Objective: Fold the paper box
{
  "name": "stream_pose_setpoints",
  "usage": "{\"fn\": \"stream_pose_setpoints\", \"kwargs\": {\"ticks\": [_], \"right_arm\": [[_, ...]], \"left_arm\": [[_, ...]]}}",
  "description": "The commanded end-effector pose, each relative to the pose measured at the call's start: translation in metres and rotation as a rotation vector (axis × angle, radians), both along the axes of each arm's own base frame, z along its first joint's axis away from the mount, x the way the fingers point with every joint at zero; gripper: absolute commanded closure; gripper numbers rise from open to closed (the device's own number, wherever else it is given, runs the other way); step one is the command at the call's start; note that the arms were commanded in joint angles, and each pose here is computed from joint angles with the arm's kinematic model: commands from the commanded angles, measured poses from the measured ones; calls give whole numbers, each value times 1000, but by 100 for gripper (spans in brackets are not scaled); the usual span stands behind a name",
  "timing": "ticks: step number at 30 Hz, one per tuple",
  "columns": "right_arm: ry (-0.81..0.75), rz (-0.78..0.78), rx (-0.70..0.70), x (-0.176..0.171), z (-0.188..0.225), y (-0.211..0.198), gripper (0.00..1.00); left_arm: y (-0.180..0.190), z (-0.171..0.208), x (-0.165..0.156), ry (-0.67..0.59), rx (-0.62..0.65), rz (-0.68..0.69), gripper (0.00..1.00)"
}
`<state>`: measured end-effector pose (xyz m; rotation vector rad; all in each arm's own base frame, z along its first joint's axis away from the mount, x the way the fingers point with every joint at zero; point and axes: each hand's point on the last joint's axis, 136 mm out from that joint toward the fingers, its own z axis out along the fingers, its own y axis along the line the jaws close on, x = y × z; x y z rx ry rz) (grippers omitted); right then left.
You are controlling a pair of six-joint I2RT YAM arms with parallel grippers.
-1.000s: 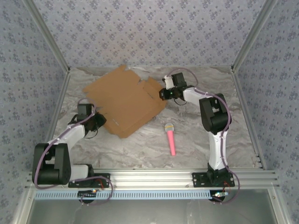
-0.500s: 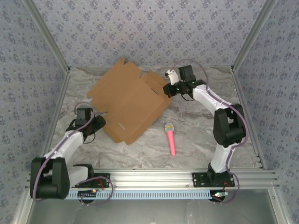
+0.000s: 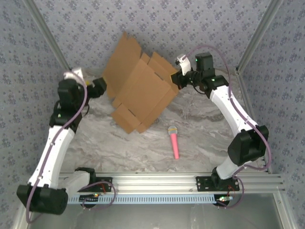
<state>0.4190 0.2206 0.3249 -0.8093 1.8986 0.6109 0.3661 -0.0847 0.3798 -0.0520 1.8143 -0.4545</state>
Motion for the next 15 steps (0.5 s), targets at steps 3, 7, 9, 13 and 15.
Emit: {"fn": "stream_pose_setpoints", "kwargs": {"ticks": [3, 7, 9, 13, 15], "right_arm": [[-98, 119, -7, -33, 52, 5, 100], [-155, 156, -20, -45, 73, 6, 100], [-162, 177, -33, -56, 77, 7, 100], [-203, 227, -74, -74, 83, 14, 100], [-223, 252, -97, -83, 85, 17, 100]], "left_arm": [[-88, 69, -12, -241, 349, -416, 22], [-117, 92, -26, -318, 571, -577, 21], [-125, 96, -36, -316, 629, -677, 21], [-143, 98, -58, -341, 750, -854, 19], [-151, 96, -63, -349, 811, -908, 18]]}}
